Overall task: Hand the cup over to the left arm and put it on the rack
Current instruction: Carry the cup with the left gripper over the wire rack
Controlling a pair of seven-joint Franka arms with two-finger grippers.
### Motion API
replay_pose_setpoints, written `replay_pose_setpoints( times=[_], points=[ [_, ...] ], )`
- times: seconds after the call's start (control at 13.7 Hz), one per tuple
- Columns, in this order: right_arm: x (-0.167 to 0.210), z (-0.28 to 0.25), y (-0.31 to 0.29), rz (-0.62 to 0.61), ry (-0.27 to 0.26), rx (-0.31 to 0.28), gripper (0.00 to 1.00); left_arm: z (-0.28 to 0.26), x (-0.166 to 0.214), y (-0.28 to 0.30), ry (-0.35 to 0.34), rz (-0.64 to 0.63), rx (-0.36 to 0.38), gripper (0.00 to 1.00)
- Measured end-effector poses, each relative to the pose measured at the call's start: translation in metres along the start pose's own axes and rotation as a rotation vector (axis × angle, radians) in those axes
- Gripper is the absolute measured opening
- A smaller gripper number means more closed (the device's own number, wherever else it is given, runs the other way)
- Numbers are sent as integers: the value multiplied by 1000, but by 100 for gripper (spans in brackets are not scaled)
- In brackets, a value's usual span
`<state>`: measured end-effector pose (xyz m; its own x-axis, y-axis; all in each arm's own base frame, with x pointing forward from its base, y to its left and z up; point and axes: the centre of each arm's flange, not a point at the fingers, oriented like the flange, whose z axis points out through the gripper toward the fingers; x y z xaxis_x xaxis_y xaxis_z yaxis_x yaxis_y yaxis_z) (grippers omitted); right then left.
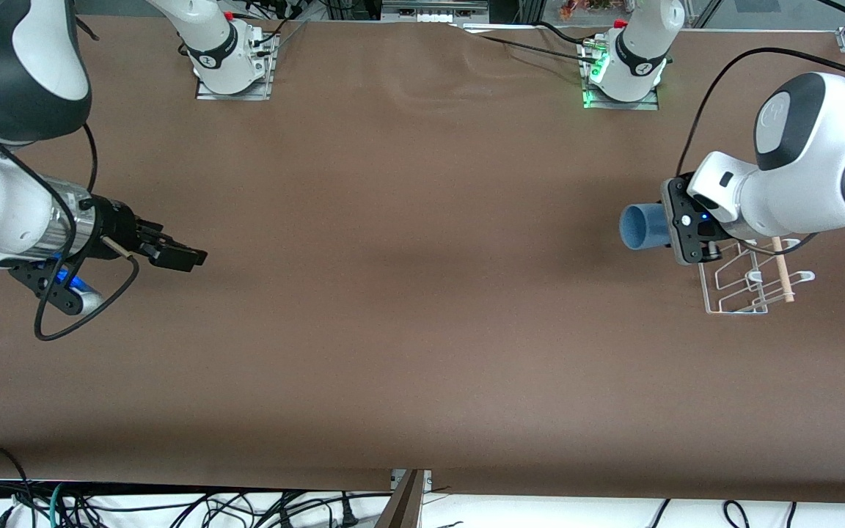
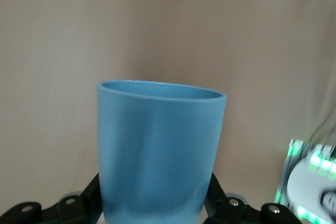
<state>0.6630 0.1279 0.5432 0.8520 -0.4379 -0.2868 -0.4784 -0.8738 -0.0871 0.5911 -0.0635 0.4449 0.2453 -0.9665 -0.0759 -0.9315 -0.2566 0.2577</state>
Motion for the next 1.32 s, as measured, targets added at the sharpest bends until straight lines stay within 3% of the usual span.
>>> replay_pose_setpoints(
  times=[0.15,0.29,0.51,0.66,0.88,1.1,1.32],
  points=[
    [4,2,11,-25,-27,-23,99,3,-14,-8,-143,-37,53,76],
    [6,-3,20,-38,-22,-33,99,10,-25,-15,-268,-69,80,76],
    [-6,-21,50,-153,73,-67,99,30,-47,-23,-541,-148,83,76],
    [-35,-29,73,-203,138,-124,99,54,-58,-33,-730,-192,77,76],
    [-78,-24,97,-280,210,-154,99,86,-54,-40,-932,-292,104,76],
    [-101,-10,113,-299,231,-155,99,109,-36,-25,-1098,-400,211,76],
    [-103,-7,115,-305,236,-154,99,149,-24,-5,-1239,-459,376,76]
  ],
)
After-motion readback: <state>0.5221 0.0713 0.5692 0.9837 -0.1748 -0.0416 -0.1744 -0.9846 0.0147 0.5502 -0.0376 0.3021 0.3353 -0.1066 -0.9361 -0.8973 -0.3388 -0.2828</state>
